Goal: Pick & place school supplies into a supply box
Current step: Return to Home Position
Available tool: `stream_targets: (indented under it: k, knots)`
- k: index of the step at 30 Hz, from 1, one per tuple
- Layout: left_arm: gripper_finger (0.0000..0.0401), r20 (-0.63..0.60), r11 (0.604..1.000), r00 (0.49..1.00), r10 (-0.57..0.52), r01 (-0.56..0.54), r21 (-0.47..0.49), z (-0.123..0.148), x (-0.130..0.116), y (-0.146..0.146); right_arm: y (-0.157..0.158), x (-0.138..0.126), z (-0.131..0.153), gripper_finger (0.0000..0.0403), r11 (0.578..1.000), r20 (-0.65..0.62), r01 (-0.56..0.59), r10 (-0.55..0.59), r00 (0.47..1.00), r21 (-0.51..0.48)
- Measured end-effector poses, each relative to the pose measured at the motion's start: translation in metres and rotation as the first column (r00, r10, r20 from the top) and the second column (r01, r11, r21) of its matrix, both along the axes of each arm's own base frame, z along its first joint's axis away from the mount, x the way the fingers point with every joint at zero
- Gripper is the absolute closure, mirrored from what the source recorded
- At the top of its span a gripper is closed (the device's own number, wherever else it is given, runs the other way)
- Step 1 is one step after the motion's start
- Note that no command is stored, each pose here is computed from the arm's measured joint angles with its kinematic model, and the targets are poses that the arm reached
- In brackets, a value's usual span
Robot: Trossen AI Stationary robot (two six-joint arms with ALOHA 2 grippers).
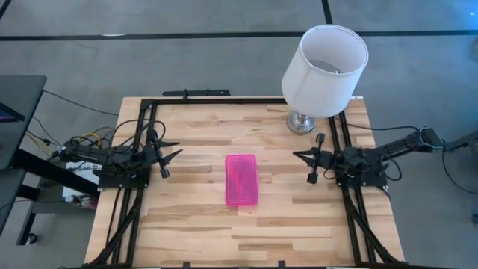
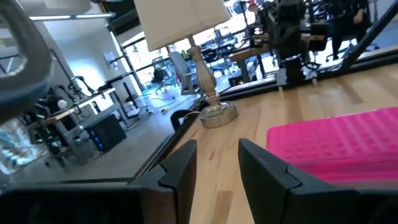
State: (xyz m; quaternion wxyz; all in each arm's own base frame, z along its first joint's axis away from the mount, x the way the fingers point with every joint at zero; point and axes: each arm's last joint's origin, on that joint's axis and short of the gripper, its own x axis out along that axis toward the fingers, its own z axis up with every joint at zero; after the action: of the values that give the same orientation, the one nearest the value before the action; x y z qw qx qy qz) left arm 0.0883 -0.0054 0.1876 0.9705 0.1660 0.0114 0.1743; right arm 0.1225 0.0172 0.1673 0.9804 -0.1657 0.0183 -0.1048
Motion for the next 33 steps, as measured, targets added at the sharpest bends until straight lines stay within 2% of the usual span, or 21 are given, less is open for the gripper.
stream_targets:
  k: [4,8,10,17,21,24,33]
  knots:
    - [0.0287,-0.003,1.000,1.000,-0.001,0.001,0.013,0.000,0.000,0.000,0.003,-0.007,0.001,0.0403,1.000,-0.001,-0.002,0.002,1.000,-0.007]
    - [0.0287,0.009,0.987,0.987,-0.160,0.160,0.019,0.001,0.002,-0.003,0.004,-0.013,0.005,0.0403,0.999,0.038,-0.030,0.031,0.999,-0.016]
    - [0.0287,0.030,0.979,0.979,-0.203,0.202,0.021,0.001,0.003,-0.003,0.004,-0.014,0.006,0.0403,0.999,0.046,-0.038,0.039,0.998,-0.017]
    - [0.0287,0.096,0.991,0.987,-0.129,0.126,0.037,-0.008,0.007,0.006,0.002,-0.016,0.003,0.0403,0.999,0.025,-0.026,0.027,0.999,-0.023]
    - [0.0287,0.096,0.992,0.988,-0.123,0.119,0.048,-0.007,0.007,0.012,-0.002,-0.017,0.001,0.0403,1.000,0.011,0.008,-0.008,1.000,-0.013]
    - [0.0287,0.100,0.994,0.990,-0.103,0.099,0.044,-0.007,0.007,0.016,-0.005,-0.017,-0.001,0.0403,1.000,-0.009,-0.008,0.008,1.000,-0.001]
    - [0.0287,0.035,0.987,0.987,-0.159,0.159,-0.003,-0.015,0.007,0.021,-0.010,-0.021,-0.003,0.0403,0.999,-0.008,-0.041,0.042,0.999,0.029]
